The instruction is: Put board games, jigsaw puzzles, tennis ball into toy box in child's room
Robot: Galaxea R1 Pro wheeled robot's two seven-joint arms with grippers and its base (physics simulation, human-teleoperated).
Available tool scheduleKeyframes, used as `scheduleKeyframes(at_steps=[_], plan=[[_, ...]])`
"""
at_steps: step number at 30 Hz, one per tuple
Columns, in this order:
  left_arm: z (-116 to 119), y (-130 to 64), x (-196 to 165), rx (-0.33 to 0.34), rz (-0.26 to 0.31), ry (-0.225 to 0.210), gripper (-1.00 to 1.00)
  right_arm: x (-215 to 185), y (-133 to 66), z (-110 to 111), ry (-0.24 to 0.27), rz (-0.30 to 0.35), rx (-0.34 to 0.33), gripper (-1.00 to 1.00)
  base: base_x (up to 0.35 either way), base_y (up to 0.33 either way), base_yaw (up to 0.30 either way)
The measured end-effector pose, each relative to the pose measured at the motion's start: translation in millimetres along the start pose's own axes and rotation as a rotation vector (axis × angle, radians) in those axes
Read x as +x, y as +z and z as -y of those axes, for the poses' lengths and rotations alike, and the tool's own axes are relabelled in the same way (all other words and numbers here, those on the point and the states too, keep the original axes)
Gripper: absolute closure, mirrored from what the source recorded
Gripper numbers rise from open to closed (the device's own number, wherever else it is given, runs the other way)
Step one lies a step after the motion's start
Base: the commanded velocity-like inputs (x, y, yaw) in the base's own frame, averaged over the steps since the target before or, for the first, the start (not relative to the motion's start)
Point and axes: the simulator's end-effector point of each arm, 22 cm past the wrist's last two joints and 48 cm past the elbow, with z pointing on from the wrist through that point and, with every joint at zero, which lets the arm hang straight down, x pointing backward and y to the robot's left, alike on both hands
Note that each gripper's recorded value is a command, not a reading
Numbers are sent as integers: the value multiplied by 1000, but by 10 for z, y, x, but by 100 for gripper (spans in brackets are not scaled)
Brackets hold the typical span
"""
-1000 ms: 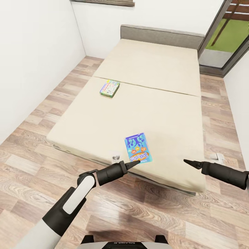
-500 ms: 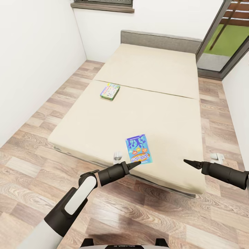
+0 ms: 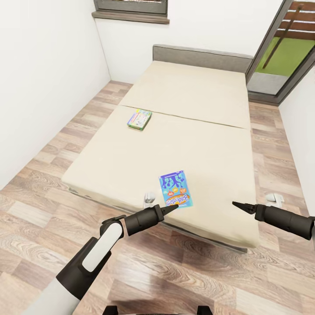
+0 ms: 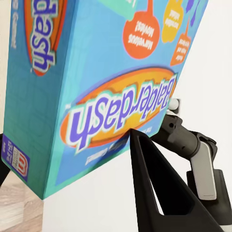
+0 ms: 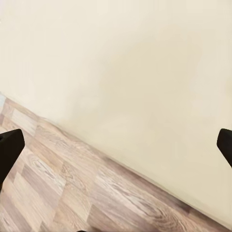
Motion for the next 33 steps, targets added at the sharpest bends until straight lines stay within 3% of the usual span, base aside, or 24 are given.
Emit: scheduleKeyframes(at_steps=[33], plan=[[170,-19,-47,1,5,35,100,-185,-161,-160,-28,44,-13,-100,0,0,0]])
